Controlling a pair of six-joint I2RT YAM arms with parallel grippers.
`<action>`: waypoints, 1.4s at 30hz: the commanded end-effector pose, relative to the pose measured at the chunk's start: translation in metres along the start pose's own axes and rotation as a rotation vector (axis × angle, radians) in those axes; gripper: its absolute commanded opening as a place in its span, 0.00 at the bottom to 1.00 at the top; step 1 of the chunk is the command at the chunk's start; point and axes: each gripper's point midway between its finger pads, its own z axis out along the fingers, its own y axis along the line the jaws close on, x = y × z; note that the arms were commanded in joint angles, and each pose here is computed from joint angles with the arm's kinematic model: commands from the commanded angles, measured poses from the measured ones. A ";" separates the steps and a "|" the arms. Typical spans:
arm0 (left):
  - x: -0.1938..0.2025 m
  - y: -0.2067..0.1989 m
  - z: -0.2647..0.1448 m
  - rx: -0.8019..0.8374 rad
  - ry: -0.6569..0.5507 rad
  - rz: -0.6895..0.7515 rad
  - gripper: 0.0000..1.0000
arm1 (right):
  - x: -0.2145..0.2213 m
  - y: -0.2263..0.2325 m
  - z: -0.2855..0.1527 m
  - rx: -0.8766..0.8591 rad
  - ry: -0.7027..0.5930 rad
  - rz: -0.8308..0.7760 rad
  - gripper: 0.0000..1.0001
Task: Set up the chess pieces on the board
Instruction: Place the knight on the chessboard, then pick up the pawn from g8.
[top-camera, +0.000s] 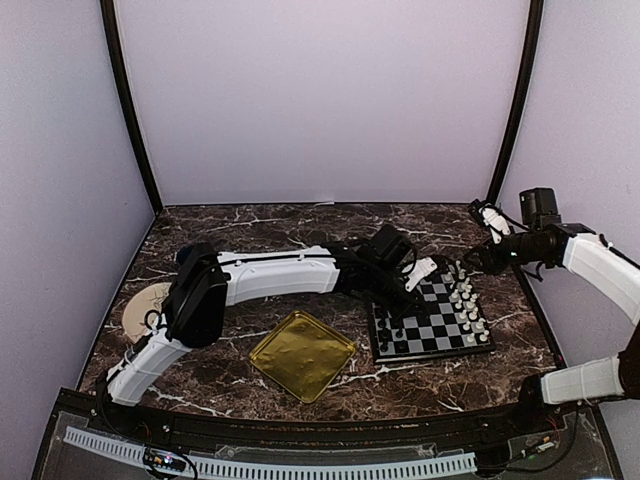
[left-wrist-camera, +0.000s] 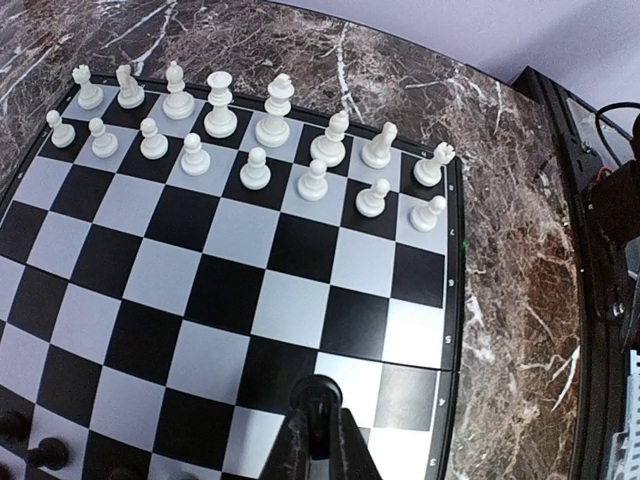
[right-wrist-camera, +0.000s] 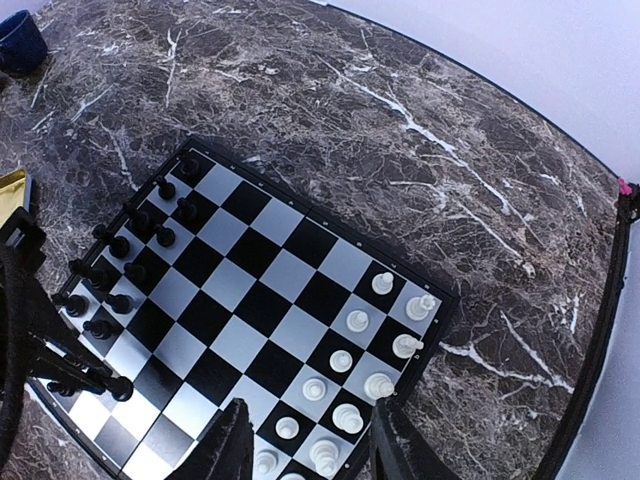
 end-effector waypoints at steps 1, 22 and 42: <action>0.013 0.003 0.003 -0.048 0.070 0.064 0.01 | -0.009 0.000 0.004 -0.023 -0.036 0.019 0.41; -0.068 -0.014 -0.058 -0.118 -0.128 0.095 0.35 | -0.015 0.021 0.007 -0.173 -0.049 0.009 0.40; 0.008 0.093 -0.238 -0.408 -0.108 -0.187 0.39 | 0.003 0.092 0.039 -0.361 0.113 -0.281 0.37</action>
